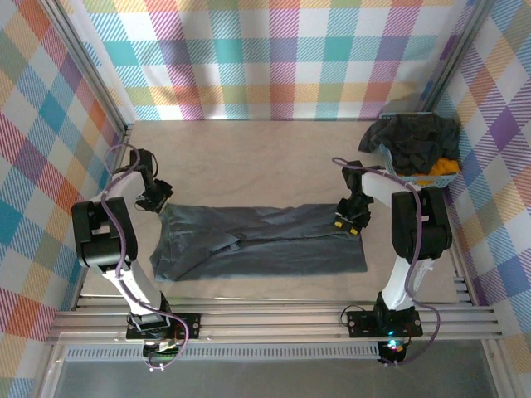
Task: Fold and stack the t-shirts
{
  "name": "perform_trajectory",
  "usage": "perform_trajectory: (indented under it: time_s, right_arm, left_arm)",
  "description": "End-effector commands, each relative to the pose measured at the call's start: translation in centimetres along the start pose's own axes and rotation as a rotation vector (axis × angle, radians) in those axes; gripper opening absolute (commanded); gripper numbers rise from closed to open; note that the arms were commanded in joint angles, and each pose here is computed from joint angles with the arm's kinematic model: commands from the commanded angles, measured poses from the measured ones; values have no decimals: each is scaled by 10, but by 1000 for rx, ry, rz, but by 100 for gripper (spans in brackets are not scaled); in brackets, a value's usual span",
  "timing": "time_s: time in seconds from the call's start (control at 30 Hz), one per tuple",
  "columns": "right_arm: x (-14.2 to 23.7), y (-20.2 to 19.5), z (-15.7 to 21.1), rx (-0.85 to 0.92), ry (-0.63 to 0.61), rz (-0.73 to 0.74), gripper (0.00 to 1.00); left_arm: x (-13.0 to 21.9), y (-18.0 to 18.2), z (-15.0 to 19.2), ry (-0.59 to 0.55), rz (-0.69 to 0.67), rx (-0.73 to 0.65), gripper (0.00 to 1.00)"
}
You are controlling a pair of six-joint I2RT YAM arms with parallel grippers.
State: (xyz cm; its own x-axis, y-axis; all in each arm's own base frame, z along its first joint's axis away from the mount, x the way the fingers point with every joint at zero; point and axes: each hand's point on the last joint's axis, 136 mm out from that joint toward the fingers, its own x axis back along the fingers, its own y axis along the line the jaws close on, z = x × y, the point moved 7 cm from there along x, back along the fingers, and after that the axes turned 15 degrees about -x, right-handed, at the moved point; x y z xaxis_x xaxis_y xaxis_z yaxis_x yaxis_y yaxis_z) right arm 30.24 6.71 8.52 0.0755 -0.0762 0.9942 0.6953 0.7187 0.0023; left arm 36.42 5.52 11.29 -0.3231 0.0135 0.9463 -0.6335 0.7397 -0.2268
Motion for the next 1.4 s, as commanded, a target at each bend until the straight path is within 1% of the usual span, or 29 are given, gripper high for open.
perform_trajectory:
  time_s: [0.0,0.07,0.1,0.17,0.23,0.33,0.47,0.7,0.8,0.87,0.93,0.97,1.0,1.07,1.1,1.17,1.23,1.3,1.37]
  right_arm:
    - [-8,-2,-4,1,23,30,40]
    - [-8,-1,-5,-1,23,34,40]
    - [-8,-1,-6,-6,23,37,40]
    - [-8,0,-8,-14,21,41,40]
    - [-9,2,-11,-19,22,39,40]
    - [-9,6,-19,-26,25,41,40]
    - [-11,14,-35,-62,43,47,39]
    - [-9,40,-64,-116,53,1,39]
    - [-7,57,-73,-106,65,-51,40]
    - [-4,69,-77,-80,72,-98,41]
    - [6,78,-79,-34,49,-138,44]
    - [12,81,-79,-5,32,-159,46]
    - [20,83,-78,21,10,-179,48]
    - [38,84,-76,57,-23,-216,51]
    - [49,85,-74,77,-43,-237,52]
    - [72,84,-68,115,-89,-278,54]
    - [94,84,-58,158,-129,-334,57]
    - [110,88,-41,210,-147,-399,59]
    - [118,93,-22,257,-133,-464,60]
  left_arm:
    - [-11,-1,-2,-6,66,0,39]
    - [-15,0,1,11,62,5,35]
    - [-18,3,3,28,41,4,30]
    - [-20,10,6,41,-5,5,16]
    - [-19,14,4,27,-37,1,1]
    - [-14,15,-9,-6,-63,10,0]
    - [-7,10,-36,-47,-75,23,0]
    - [-9,-6,-72,-93,-40,38,0]
    - [-14,-14,-84,-75,-18,36,0]
    - [-22,-17,-86,-42,-20,32,0]
    - [-26,-16,-85,-24,-29,38,0]
    - [-25,-15,-82,-21,-32,39,2]
    - [-22,-13,-80,-24,-30,45,11]
    - [-8,-12,-74,-47,-21,43,34]
    - [3,-10,-69,-66,-21,42,40]
    - [28,-8,-58,-113,-18,36,49]
    - [49,-14,-41,-156,12,-1,54]
    - [63,-32,-18,-172,82,-90,54]
    - [61,-59,6,-147,215,-219,51]
